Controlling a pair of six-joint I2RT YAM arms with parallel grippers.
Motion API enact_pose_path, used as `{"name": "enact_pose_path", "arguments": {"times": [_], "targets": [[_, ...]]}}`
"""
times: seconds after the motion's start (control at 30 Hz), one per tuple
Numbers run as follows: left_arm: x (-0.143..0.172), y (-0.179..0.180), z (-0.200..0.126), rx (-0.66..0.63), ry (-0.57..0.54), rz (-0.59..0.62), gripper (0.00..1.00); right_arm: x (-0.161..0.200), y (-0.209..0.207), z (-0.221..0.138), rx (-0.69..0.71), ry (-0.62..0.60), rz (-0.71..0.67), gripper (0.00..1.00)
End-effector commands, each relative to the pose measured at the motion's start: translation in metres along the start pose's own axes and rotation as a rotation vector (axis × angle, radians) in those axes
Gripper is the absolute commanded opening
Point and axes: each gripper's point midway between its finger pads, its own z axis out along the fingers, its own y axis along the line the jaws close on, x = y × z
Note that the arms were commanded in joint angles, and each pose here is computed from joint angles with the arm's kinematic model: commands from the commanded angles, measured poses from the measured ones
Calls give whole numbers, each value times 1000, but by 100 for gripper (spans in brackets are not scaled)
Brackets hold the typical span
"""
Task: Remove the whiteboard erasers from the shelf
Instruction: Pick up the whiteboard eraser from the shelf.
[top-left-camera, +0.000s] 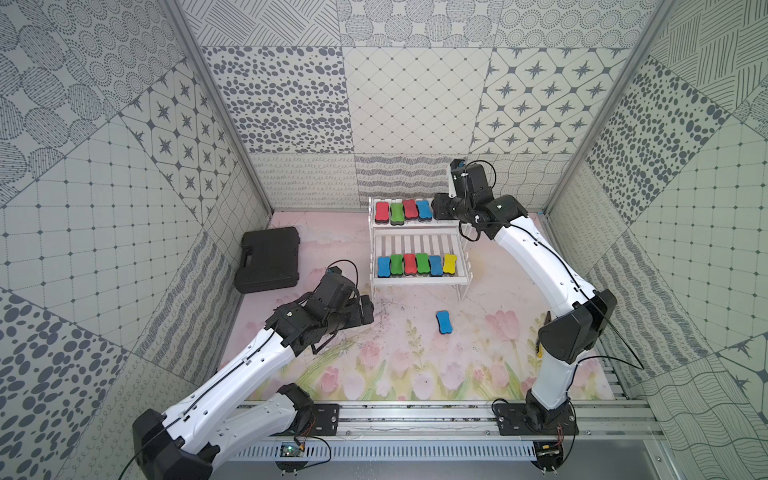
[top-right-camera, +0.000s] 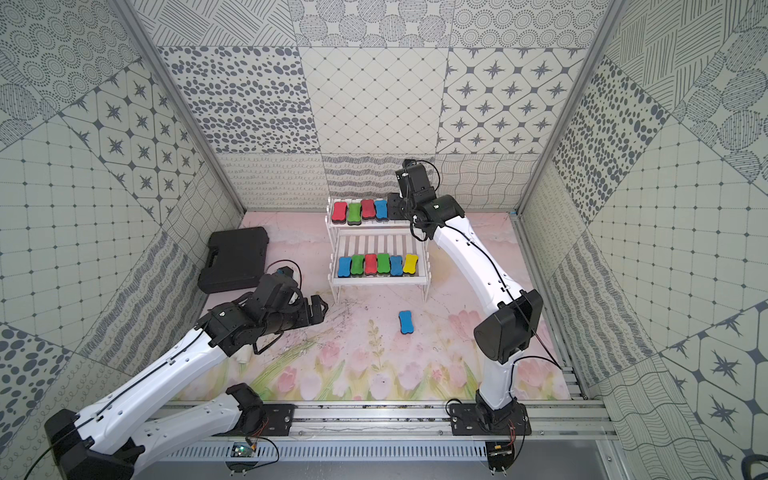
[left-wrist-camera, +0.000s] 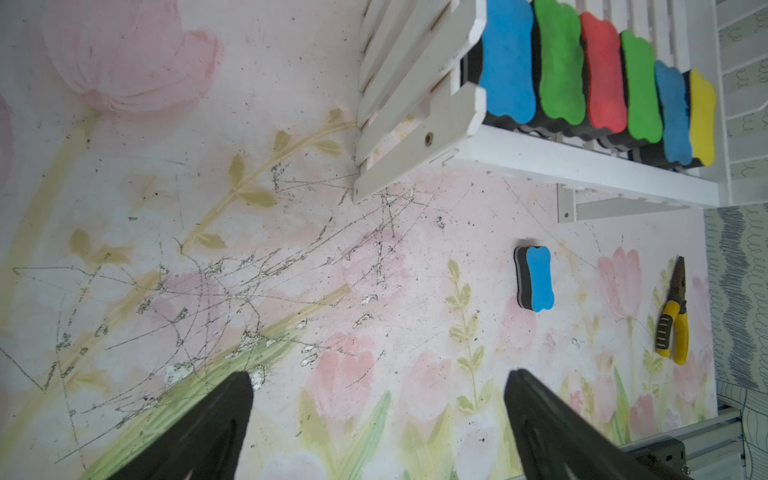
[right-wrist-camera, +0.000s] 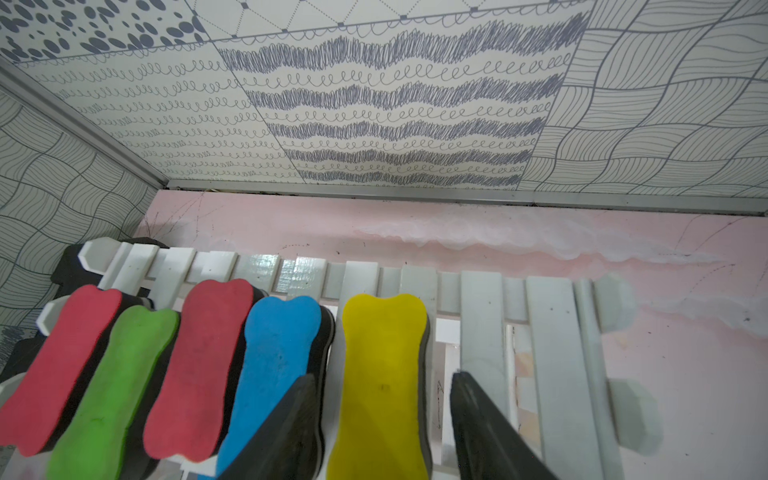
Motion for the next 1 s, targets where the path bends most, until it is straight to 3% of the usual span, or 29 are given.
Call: {"name": "enact_pose_path", "arguments": {"times": [0.0,0.37,0.57,0.7,0.97], "targets": [[0,2,-1,-19,12,13,100,-11,3,-1,-14,-32,-4,57],[1,5,4,-37,21,15,100,11,-1,19,12,31,-12,53],[2,5,6,-39,25,13,100,15,-4,20,21,37,-10,42],[2,5,6,-38,24,10,100,2,-3,8,13,-4,3,34],[4,6,2,-30,17,2,99,-20,-4,-50,-44,-119,64,33]]}}
